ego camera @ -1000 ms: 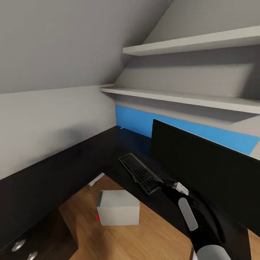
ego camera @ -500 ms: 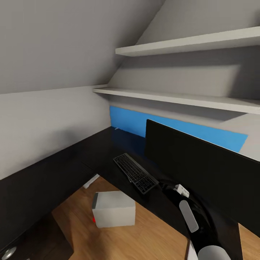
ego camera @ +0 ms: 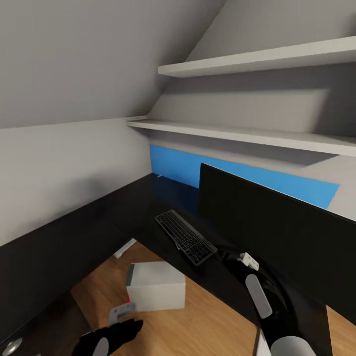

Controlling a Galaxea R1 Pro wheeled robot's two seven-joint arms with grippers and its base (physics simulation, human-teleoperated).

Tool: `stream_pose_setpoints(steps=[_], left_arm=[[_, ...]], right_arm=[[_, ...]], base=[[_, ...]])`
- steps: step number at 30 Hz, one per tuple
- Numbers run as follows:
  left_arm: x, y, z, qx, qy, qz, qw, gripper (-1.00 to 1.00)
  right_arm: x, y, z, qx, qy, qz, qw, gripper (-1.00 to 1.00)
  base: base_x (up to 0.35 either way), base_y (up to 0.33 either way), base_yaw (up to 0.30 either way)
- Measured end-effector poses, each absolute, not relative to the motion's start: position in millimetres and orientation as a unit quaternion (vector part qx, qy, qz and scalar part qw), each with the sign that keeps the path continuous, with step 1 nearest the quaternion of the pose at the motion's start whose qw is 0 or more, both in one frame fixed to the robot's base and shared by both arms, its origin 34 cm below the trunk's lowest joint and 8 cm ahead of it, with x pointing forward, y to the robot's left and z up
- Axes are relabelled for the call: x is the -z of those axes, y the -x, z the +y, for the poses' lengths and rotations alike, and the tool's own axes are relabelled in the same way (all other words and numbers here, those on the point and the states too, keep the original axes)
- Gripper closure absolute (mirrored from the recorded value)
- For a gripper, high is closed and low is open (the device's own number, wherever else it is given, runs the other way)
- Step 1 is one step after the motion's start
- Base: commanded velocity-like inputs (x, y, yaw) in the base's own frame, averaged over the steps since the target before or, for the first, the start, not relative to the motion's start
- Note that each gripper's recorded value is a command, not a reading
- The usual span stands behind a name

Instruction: In the bedroom, organize the workspace by keeping the computer under the desk, ensuring the monitor is on the desk, placing the keyboard on the desk next to the monitor, placing the mouse on the desk next to the keyboard, moving the folder from the swivel chair onto the desk next to the mouse, stacking the notebook on top of the folder with the pen on top of the notebook, and positioning the swivel chair next to the desk.

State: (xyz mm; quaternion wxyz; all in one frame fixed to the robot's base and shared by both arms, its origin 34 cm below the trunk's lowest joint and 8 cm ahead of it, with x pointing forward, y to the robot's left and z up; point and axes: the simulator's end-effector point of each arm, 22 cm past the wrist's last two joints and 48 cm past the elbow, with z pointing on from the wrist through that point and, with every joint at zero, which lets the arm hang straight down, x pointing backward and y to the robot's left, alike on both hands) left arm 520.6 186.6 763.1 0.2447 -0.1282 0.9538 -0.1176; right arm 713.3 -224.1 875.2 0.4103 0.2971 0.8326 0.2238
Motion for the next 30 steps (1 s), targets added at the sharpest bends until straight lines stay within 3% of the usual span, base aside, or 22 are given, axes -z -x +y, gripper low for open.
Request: stream_pose_setpoints(steps=[6, 15, 30], left_arm=[[-757, -517, 198, 0.117, 0.136, 0.954, 0.240, -1.00], [-762, -534, 229, 0.094, 0.165, 0.927, 0.324, -1.00], [-740, -533, 232, 0.088, 0.170, 0.926, 0.325, -1.00]], right_arm=[[-876, -714, -219, -0.227, -0.296, 0.832, 0.410, -1.00], [-867, -714, -214, -0.230, -0.295, 0.834, 0.407, -1.00], [-850, -718, -213, -0.231, -0.294, 0.834, 0.406, -1.00]], base=[[0.000, 0.000, 0.000], [0.000, 0.000, 0.000], [0.000, 0.000, 0.000]])
